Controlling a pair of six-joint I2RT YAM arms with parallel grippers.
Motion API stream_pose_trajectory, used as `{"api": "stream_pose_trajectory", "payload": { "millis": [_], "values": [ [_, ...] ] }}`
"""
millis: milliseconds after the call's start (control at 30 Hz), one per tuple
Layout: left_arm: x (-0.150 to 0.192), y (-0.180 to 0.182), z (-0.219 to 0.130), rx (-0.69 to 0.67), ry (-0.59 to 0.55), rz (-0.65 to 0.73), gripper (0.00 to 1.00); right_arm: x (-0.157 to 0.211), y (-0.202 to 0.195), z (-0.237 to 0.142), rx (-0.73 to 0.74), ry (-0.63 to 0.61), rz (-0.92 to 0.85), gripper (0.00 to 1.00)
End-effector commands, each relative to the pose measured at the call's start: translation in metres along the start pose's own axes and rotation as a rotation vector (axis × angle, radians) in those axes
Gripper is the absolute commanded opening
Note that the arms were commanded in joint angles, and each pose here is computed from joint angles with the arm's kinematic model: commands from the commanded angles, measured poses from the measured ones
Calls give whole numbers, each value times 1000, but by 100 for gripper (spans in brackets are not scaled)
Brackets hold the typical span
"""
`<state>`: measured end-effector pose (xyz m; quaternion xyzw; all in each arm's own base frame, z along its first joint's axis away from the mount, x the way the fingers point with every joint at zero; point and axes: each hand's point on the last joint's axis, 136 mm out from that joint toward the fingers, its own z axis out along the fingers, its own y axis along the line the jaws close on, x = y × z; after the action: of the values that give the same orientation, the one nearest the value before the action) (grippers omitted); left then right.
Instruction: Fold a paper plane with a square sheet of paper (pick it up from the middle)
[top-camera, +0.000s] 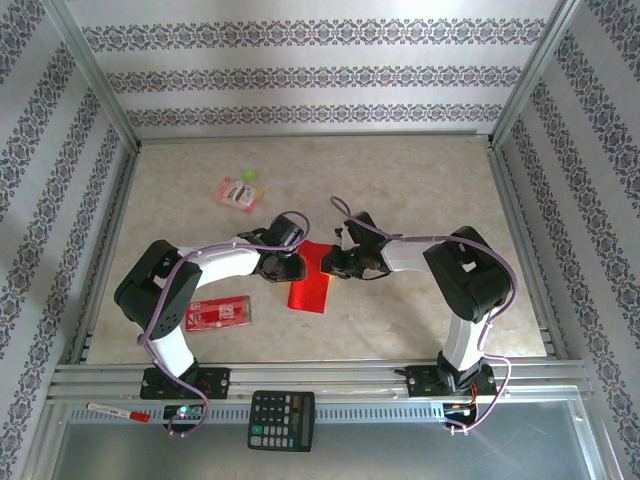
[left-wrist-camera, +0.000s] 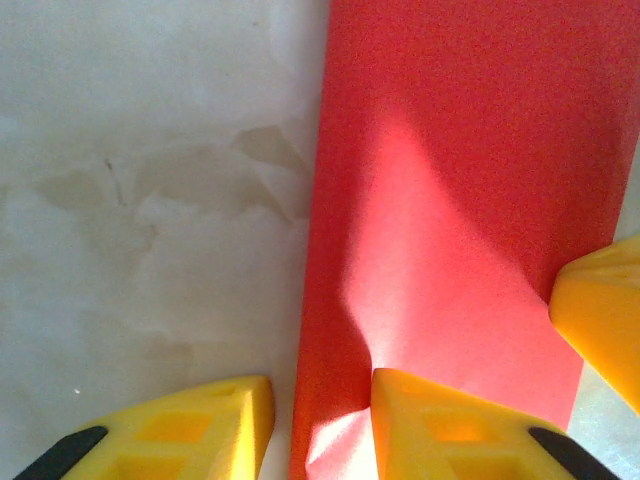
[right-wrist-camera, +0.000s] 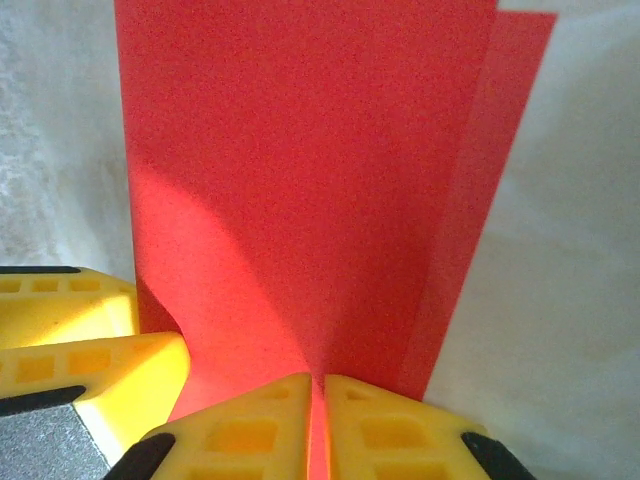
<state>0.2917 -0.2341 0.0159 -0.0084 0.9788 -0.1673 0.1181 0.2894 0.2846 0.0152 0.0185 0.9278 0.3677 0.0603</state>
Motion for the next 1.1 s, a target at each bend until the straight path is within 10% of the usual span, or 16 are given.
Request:
{"api": "stream_pose_trajectory", "payload": {
  "millis": [0, 1067],
  "values": [
    [25, 12, 31, -41, 61, 30, 34, 11, -29, 9, 116, 24, 40, 13],
    [-13, -23, -27, 22, -52, 77, 48, 42, -93, 12, 340, 74, 69, 12]
  ]
}}
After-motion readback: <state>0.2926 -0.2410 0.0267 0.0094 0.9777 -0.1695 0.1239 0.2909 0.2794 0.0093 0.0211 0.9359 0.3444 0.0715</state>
